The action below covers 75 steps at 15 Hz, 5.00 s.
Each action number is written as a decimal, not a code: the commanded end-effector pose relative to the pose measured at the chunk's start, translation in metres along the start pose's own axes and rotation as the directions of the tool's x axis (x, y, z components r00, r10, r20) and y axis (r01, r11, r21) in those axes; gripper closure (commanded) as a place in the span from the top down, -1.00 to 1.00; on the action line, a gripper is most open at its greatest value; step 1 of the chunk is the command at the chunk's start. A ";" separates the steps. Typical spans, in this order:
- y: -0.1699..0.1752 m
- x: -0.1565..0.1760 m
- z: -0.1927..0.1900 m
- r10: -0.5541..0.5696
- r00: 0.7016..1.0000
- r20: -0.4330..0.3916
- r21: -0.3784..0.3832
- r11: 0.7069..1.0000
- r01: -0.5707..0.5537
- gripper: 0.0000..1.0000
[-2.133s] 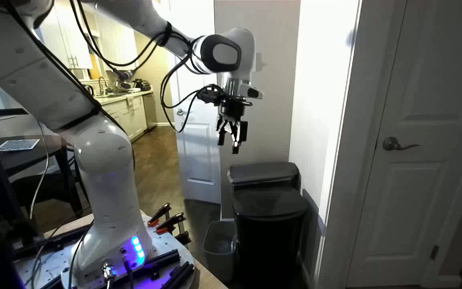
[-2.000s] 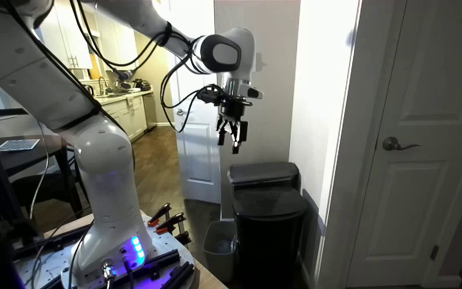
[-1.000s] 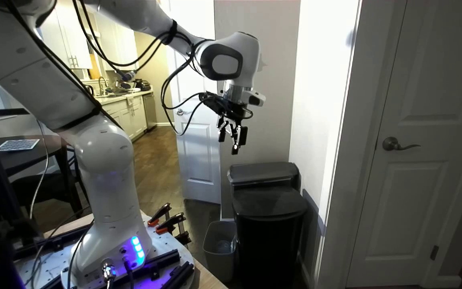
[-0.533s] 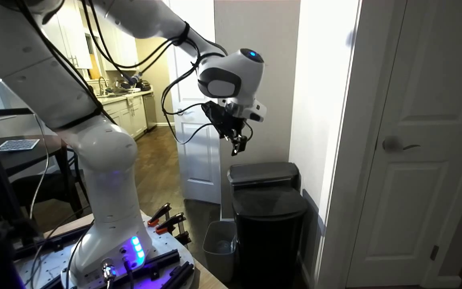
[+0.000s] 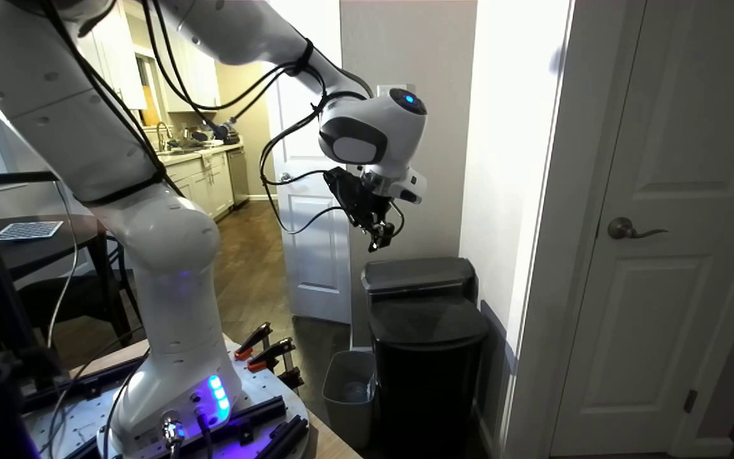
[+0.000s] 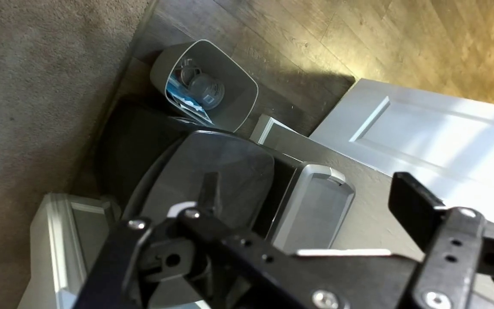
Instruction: Open the bin on the right
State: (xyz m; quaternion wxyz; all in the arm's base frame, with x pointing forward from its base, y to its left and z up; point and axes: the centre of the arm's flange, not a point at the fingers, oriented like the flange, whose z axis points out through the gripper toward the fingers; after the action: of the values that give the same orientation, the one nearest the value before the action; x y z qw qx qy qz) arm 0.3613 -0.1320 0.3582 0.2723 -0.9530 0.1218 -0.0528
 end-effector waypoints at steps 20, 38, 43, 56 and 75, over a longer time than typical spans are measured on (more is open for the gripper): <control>0.090 0.187 0.073 0.305 0.920 -0.245 0.379 0.904 -0.198 1.00; 0.148 0.229 0.140 0.455 0.873 -0.179 0.530 0.792 -0.304 1.00; 0.146 0.223 0.144 0.428 0.877 -0.219 0.522 0.811 -0.266 1.00; 0.232 0.248 0.259 0.534 0.837 -0.118 0.506 0.758 -0.412 1.00; 0.300 0.285 0.336 0.617 0.775 -0.138 0.491 0.722 -0.488 1.00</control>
State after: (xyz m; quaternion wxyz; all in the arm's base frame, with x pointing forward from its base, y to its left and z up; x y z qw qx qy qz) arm 0.6221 -0.2787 -0.0672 0.4589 -0.7747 0.4137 -0.1342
